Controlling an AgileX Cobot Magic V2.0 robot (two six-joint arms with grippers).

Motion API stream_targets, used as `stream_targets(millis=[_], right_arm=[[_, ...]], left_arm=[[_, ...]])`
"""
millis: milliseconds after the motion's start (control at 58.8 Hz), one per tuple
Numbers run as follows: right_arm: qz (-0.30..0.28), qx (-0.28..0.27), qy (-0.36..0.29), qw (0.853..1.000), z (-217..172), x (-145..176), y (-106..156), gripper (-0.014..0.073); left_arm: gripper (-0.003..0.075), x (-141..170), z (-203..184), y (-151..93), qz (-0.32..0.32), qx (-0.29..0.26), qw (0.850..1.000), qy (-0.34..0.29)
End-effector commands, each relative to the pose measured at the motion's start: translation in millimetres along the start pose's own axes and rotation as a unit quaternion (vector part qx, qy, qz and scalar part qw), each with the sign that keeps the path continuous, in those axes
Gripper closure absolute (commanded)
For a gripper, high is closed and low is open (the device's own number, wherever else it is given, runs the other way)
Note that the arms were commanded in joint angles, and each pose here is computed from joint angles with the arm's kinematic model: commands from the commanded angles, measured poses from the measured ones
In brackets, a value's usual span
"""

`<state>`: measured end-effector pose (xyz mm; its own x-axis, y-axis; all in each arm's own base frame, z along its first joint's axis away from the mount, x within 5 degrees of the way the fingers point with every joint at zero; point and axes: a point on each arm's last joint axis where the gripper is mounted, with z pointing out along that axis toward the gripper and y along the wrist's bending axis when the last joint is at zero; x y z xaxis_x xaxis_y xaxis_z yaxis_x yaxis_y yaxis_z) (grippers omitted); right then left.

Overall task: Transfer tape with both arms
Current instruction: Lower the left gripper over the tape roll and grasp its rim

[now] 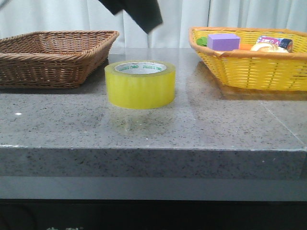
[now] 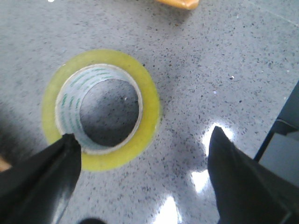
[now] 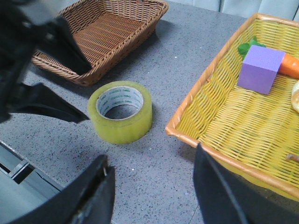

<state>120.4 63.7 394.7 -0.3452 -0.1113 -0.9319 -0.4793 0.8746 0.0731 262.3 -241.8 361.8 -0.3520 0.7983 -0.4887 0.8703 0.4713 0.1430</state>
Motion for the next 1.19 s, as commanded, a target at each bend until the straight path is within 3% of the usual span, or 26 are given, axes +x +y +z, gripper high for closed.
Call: stream_targets(millis=[0,477,817,868,1055,1174], right_arm=[[0.002,0.003,-0.049,0.999,-5,-14,0,0.0182],[0.002,0.003,-0.049,0.999,-5,-14,0,0.0182],[0.002,0.003,-0.049,0.999,-5,-14,0,0.0182],[0.002,0.003,-0.049,0.999,-5,-14,0,0.0182],[0.002,0.003,-0.049,0.999,-5,-14,0,0.0182],[0.002,0.003,-0.049,0.999,-5,-14,0,0.0182]], left_arm=[[0.0171,-16,-11,2,0.010,0.001,1.000,-0.026],[0.0173,-34,61,13,0.008,0.033,0.998,0.056],[0.0183,-28,82,18,0.001,0.043,0.995,0.090],[0.0225,-28,81,17,0.001,0.045,0.995,0.094],[0.0509,-29,77,17,0.001,0.047,0.994,0.095],[0.0615,-29,76,18,-0.001,0.046,0.995,0.093]])
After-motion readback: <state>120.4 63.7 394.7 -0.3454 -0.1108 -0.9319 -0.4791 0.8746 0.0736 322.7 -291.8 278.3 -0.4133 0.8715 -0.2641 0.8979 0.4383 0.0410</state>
